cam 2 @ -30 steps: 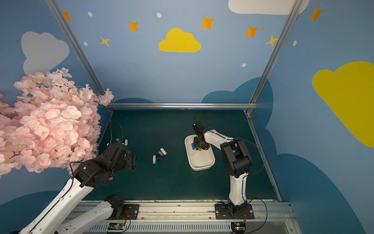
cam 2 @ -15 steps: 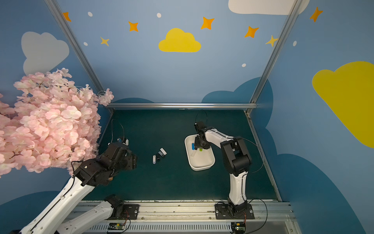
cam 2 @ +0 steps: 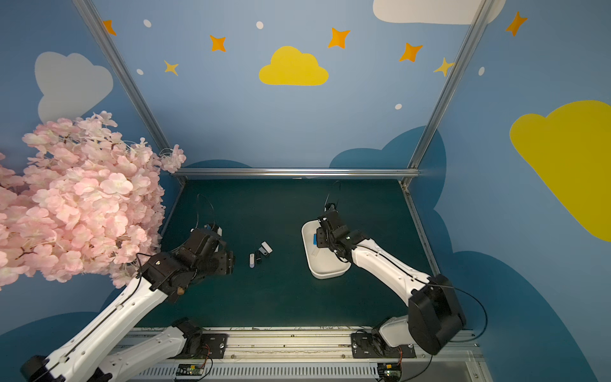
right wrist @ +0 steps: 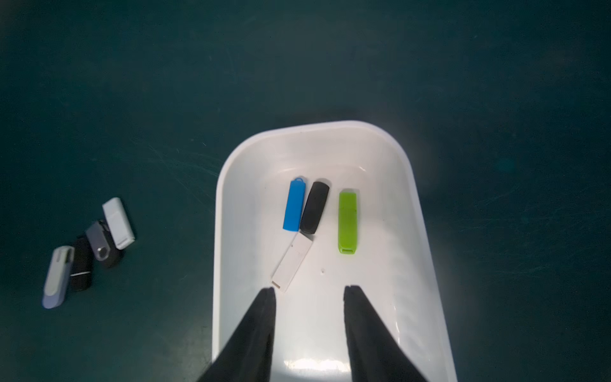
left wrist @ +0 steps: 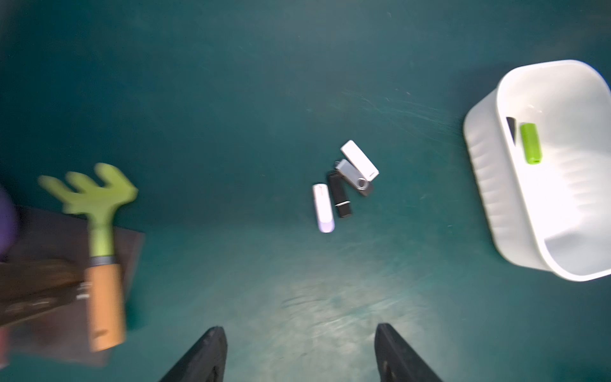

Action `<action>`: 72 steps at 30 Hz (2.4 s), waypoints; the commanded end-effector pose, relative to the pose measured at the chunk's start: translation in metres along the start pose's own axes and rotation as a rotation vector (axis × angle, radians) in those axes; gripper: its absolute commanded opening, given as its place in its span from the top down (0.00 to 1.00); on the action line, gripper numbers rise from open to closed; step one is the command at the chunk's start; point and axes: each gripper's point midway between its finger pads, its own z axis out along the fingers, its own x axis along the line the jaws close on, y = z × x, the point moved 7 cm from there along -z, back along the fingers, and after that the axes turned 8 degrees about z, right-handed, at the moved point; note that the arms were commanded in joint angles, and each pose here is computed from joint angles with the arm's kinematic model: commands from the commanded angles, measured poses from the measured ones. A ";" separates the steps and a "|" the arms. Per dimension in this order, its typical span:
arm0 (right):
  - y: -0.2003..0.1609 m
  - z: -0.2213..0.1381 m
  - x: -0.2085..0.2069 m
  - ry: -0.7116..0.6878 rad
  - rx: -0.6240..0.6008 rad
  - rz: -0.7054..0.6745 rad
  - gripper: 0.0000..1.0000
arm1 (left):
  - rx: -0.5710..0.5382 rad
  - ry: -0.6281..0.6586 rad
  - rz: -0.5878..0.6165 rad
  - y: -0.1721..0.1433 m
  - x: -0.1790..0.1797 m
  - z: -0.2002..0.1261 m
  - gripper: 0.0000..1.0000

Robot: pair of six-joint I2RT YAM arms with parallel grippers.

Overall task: Put the usb flash drive into the storage box
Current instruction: Place the USB flash in the storage box, then pick up the USB flash from the center of the board.

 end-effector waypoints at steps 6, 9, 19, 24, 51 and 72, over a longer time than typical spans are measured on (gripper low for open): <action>0.001 0.003 -0.022 -0.071 -0.159 0.097 0.60 | 0.154 -0.052 -0.103 -0.001 -0.029 0.087 0.34; 0.001 0.008 -0.020 -0.094 -0.132 0.094 0.61 | 0.209 -0.004 -0.088 0.003 -0.028 0.112 0.37; -0.001 0.013 -0.018 -0.103 -0.095 0.072 0.61 | 0.316 0.027 -0.087 0.014 -0.023 0.161 0.47; -0.002 0.018 -0.018 -0.119 -0.080 0.060 0.61 | 0.345 0.036 -0.086 0.011 -0.018 0.174 0.51; -0.004 0.025 -0.017 -0.141 -0.043 0.049 0.62 | 0.444 0.107 -0.033 0.001 -0.017 0.204 0.81; -0.001 0.013 -0.079 -0.398 -0.083 0.283 0.61 | 0.114 -0.260 0.054 0.078 -0.157 0.074 0.88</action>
